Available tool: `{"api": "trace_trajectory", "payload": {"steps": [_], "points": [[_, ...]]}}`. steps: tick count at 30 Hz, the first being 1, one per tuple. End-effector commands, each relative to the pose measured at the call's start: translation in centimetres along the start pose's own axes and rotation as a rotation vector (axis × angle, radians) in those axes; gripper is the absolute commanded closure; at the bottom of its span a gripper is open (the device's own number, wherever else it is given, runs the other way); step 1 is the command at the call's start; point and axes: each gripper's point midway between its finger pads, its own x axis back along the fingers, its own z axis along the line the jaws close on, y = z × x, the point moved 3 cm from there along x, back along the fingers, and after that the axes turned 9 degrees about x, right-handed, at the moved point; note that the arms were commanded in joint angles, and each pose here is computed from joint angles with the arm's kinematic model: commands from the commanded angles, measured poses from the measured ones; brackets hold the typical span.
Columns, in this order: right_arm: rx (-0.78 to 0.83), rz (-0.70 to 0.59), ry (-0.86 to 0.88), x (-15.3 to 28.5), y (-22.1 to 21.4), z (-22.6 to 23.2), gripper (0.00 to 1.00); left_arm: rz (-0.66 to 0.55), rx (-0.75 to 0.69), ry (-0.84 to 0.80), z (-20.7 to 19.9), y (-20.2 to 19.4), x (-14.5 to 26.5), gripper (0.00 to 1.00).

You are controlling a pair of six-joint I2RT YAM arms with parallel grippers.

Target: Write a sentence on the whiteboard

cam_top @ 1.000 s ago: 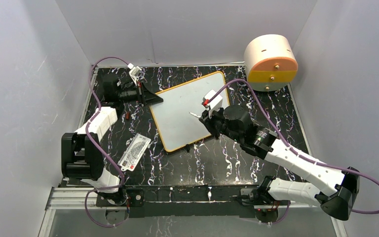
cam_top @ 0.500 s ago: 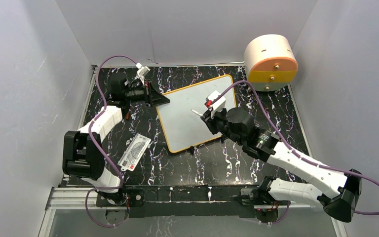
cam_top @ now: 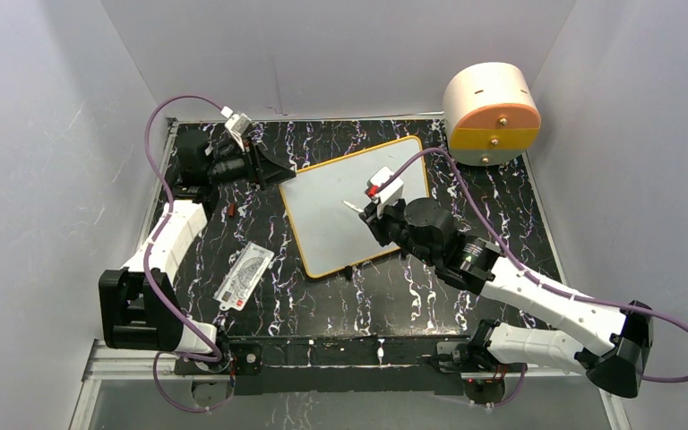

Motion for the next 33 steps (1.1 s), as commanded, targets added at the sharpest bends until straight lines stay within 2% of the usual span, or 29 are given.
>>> {"api": "trace_trajectory", "payload": {"steps": [1,10,16,23,33], "points": [[-0.013,-0.077,-0.033,-0.4,2.0,-0.3,1.00,-0.024,-0.006,-0.005,-0.3,0.7,1.1,0.57],[-0.021,-0.110,-0.048,-0.8,2.9,-0.2,1.00,0.009,0.021,-0.034,0.2,-0.6,0.9,0.57],[-0.019,-0.109,-0.044,-1.4,2.9,0.2,1.00,0.027,0.040,-0.033,0.9,-0.9,0.7,0.64],[-0.017,-0.127,-0.044,-2.0,3.1,0.6,1.00,0.045,0.068,-0.035,1.7,-1.3,0.4,0.66],[-0.005,-0.153,-0.050,-2.7,3.8,1.0,1.00,0.061,0.065,-0.071,1.0,-1.5,0.5,0.87]]}}
